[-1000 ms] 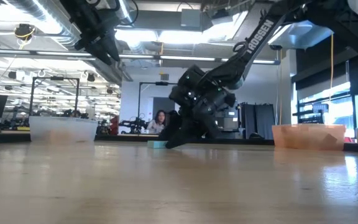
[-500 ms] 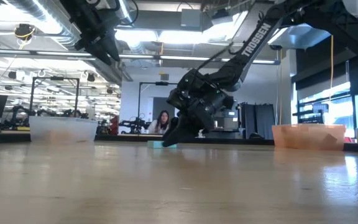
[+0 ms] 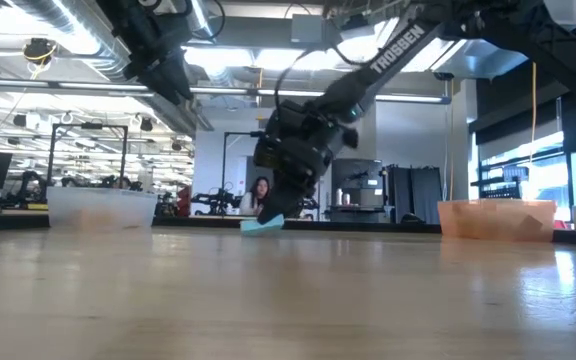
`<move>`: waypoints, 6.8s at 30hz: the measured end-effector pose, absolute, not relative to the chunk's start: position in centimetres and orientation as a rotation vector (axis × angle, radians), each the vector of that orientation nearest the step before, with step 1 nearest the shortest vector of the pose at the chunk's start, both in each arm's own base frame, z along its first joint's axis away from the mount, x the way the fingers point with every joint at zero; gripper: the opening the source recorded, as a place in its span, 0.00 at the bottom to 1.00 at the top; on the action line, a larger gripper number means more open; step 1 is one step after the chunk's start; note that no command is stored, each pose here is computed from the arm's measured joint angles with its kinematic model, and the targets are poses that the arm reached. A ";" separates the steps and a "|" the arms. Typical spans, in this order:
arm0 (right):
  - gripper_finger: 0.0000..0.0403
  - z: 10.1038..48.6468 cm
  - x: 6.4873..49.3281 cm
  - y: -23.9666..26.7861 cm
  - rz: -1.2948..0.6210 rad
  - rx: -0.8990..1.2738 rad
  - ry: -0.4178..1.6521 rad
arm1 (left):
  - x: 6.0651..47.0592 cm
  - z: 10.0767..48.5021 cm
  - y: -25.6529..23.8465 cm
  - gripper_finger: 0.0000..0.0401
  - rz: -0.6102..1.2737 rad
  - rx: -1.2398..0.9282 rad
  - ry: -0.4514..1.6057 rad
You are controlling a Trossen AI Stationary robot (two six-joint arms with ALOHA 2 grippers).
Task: Sort & place blocks by color
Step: Put the blue block into the green bin, then return to Home Position
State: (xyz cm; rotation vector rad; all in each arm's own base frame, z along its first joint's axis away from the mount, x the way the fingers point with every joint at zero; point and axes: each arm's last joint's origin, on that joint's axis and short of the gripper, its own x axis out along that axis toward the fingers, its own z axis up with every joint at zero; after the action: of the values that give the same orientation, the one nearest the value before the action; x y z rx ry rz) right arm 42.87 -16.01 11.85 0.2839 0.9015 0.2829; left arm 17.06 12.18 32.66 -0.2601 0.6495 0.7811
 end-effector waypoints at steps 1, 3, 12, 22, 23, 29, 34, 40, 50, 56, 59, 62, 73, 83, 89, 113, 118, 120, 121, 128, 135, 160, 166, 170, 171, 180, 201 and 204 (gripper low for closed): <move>0.32 12.4 43.0 -16.0 0.270 0.279 0.930 | 17.1 32.7 12.2 0.51 0.776 -0.245 0.655; 0.32 13.5 43.3 -15.9 0.251 0.259 0.981 | 17.1 32.7 12.2 0.51 0.766 -0.219 0.666; 0.32 19.3 43.6 -13.5 0.253 0.347 1.217 | 17.1 32.6 12.2 0.51 0.736 -0.143 0.698; 0.32 26.0 42.3 -8.5 0.210 0.353 1.499 | 16.7 32.2 12.0 0.51 0.718 -0.126 0.768; 0.32 26.4 42.1 -8.1 0.190 0.348 1.533 | 16.7 32.2 12.0 0.51 0.717 -0.126 0.769; 0.32 28.3 41.3 -6.0 0.147 0.417 1.525 | 16.6 32.1 11.9 0.51 0.706 -0.111 0.799; 0.32 30.0 39.8 -3.9 0.080 0.449 1.528 | 16.5 31.9 11.8 0.51 0.702 -0.114 0.821; 0.32 31.0 35.2 -2.2 -0.072 0.564 1.596 | 16.5 32.0 11.8 0.51 0.702 -0.112 0.820; 0.32 30.6 23.9 2.3 -0.284 0.919 1.757 | 16.5 32.0 11.8 0.51 0.698 -0.113 0.817; 0.32 29.2 18.5 6.2 -0.327 1.171 1.927 | 16.5 32.0 11.8 0.51 0.699 -0.113 0.815; 0.32 28.0 17.3 8.2 -0.283 1.250 1.965 | 16.6 32.0 11.8 0.51 0.700 -0.112 0.809; 0.32 26.5 16.7 9.9 -0.236 1.299 1.967 | 16.6 32.0 11.8 0.51 0.700 -0.112 0.809; 0.32 19.0 15.2 12.5 -0.192 1.341 1.982 | 16.7 32.1 11.9 0.51 0.702 -0.109 0.793; 0.32 15.7 14.1 11.9 -0.132 1.356 2.007 | 17.1 32.1 11.3 0.51 0.395 -0.069 0.776; 0.32 15.0 13.7 11.6 -0.163 1.360 2.017 | 17.3 32.1 10.4 0.51 0.065 -0.015 0.719; 0.55 15.2 14.2 11.9 -0.225 1.434 1.975 | 16.9 31.6 10.1 0.51 0.014 -0.010 0.780; 0.55 17.3 15.5 12.7 -0.100 1.456 1.922 | 16.9 31.6 10.1 0.50 0.014 -0.010 0.782; 0.55 18.8 16.2 13.2 -0.051 1.476 1.896 | 16.9 31.6 10.1 0.48 0.014 -0.010 0.782; 0.56 19.7 16.6 13.4 -0.034 1.491 1.884 | 16.9 31.6 10.1 0.46 0.014 -0.010 0.782; 0.56 26.3 19.1 14.6 -0.009 1.612 1.614 | 16.9 31.6 10.1 0.32 0.014 -0.010 0.783; 0.54 31.0 19.9 14.8 0.055 1.684 1.531 | 16.8 31.5 10.0 0.07 -0.004 0.001 0.795; 0.00 30.8 23.5 5.6 0.187 0.494 0.836 | 7.7 37.1 3.6 0.00 0.109 -0.155 0.367; 0.00 33.6 23.1 1.4 0.076 0.213 0.664 | 3.8 37.8 1.2 0.00 0.193 -0.090 0.220; 0.00 35.9 20.8 -0.5 -0.017 0.116 0.626 | 1.7 38.0 -0.1 0.00 0.218 -0.040 0.132; 0.00 36.4 19.9 -0.8 -0.043 0.103 0.622 | 1.4 38.0 -0.3 0.00 0.223 -0.034 0.121; 0.00 38.5 13.0 -1.4 -0.129 0.065 0.469 | 0.5 34.2 -0.7 0.00 0.290 0.008 0.044; 0.00 32.3 3.0 -0.4 -0.143 0.105 0.144 | 5.8 26.2 2.7 0.00 0.229 0.007 -0.269; 0.00 30.9 1.9 -0.3 -0.143 0.099 0.090 | 6.4 25.0 3.1 0.00 0.225 -0.024 -0.284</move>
State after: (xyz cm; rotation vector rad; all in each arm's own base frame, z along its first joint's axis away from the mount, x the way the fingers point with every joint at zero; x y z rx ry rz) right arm 1.92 -0.30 30.91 0.0986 0.0904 -0.1429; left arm 6.36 3.11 25.01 -0.0244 -0.2837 0.2251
